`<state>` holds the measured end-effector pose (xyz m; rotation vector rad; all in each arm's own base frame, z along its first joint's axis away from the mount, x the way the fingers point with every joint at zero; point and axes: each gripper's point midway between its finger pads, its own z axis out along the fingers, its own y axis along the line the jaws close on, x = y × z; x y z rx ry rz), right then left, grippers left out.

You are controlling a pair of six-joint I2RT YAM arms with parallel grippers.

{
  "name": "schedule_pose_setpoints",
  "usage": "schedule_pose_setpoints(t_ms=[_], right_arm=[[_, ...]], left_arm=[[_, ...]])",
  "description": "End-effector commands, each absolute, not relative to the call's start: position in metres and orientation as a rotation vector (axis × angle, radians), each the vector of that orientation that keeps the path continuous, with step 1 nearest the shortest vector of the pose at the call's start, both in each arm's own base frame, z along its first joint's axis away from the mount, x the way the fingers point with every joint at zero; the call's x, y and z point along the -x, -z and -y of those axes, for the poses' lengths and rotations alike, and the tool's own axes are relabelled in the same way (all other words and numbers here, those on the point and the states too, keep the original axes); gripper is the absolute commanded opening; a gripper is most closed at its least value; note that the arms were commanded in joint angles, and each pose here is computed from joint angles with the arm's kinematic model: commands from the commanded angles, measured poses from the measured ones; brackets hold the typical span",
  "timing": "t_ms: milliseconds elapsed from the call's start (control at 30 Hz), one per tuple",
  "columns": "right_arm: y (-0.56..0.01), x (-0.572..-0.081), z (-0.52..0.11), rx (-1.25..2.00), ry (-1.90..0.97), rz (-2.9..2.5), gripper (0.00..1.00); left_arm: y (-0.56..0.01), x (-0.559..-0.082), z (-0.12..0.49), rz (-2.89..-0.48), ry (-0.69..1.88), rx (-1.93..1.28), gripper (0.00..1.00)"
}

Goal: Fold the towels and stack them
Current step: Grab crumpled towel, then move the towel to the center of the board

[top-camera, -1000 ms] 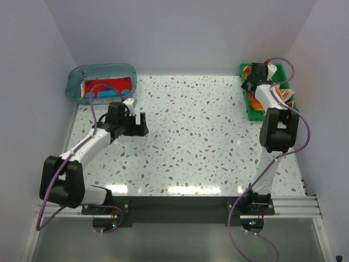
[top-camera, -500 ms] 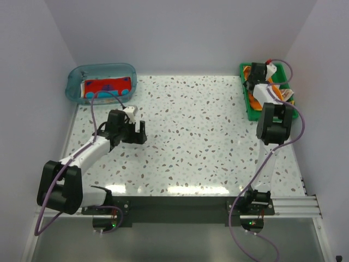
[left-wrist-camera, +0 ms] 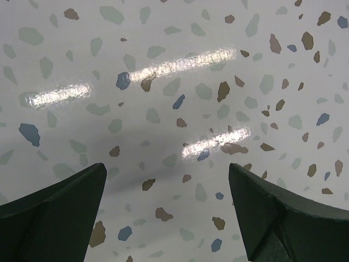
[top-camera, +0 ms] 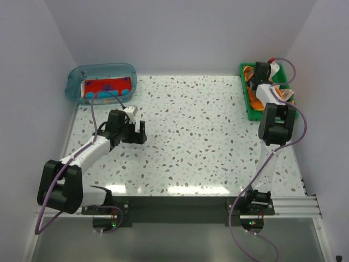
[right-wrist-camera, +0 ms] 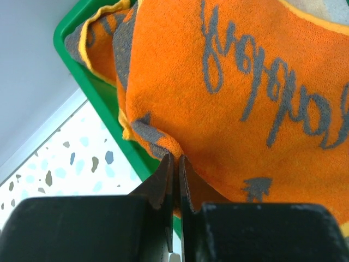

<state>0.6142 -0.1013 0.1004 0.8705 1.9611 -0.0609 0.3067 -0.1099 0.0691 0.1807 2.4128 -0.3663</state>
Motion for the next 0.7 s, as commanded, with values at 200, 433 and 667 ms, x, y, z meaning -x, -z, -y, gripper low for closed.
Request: schedule_pose_setpoints(t_ms=[200, 433, 667], right_arm=[[-0.265, -0.582, 0.013, -0.494, -0.055, -1.856, 0.0], [-0.241, -0.466, -0.16, -0.034, -0.25, -2.14, 0.0], [-0.096, -0.242, -0.27, 0.546, -0.478, -2.646, 0.16]], left_arm=[[-0.098, -0.329, 0.113, -2.305, 0.364, -0.155, 1.0], [-0.112, -0.33, 0.108, -2.268, 0.347, -0.09, 1.0], [-0.114, -0.324, 0.1, -2.273, 0.319, -0.028, 1.0]])
